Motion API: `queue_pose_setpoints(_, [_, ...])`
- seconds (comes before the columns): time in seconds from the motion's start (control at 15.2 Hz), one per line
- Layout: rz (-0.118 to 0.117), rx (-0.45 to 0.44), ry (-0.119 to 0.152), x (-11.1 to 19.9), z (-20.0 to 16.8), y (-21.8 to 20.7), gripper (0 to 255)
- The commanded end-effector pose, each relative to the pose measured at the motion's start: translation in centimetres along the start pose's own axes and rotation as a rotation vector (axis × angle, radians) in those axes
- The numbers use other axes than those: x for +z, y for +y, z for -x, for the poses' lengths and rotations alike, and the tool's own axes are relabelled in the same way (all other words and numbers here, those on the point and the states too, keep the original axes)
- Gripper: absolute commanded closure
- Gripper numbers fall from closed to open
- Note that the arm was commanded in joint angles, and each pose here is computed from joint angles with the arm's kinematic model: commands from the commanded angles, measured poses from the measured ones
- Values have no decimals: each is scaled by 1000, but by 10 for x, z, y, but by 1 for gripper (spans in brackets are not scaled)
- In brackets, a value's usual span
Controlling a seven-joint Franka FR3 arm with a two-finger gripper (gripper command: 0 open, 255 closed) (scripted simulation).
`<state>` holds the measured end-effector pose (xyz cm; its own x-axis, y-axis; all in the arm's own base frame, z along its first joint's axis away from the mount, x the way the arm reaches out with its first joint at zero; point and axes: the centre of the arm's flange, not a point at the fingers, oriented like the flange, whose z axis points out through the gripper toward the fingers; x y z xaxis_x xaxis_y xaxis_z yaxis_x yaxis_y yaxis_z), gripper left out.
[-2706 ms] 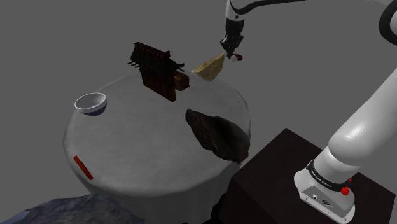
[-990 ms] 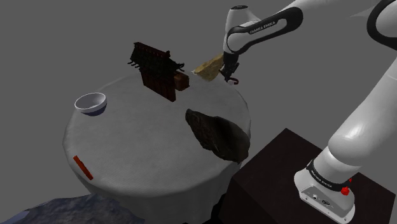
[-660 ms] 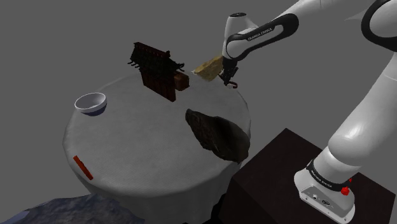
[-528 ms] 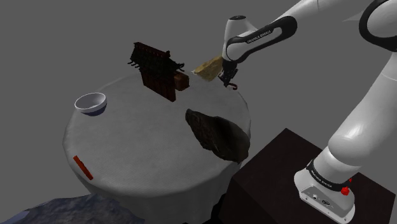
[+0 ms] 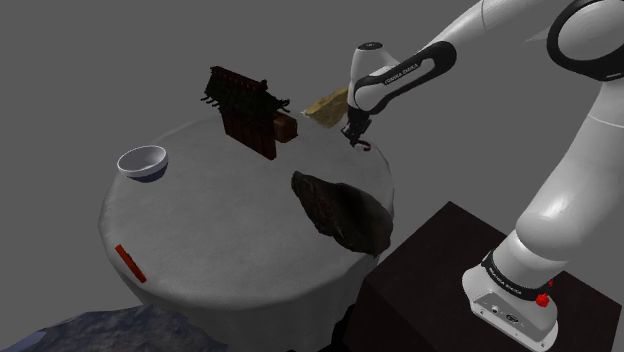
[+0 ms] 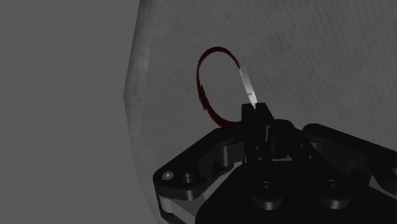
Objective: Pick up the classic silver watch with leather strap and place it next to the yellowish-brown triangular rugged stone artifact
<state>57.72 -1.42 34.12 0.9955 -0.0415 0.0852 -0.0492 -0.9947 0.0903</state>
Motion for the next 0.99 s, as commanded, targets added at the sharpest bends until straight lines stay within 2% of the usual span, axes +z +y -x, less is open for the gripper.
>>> queue_pose_setpoints(0.0, [0,0,0,10,1,-1,255])
queue_pose_setpoints(0.2, [0,0,0,29,3,-3,255])
queue_pose_setpoints(0.73, [0,0,0,29,3,-3,255])
queue_pose_setpoints(0.79, [0,0,0,29,3,-3,0])
queue_pose_setpoints(0.92, [0,0,0,29,3,-3,0])
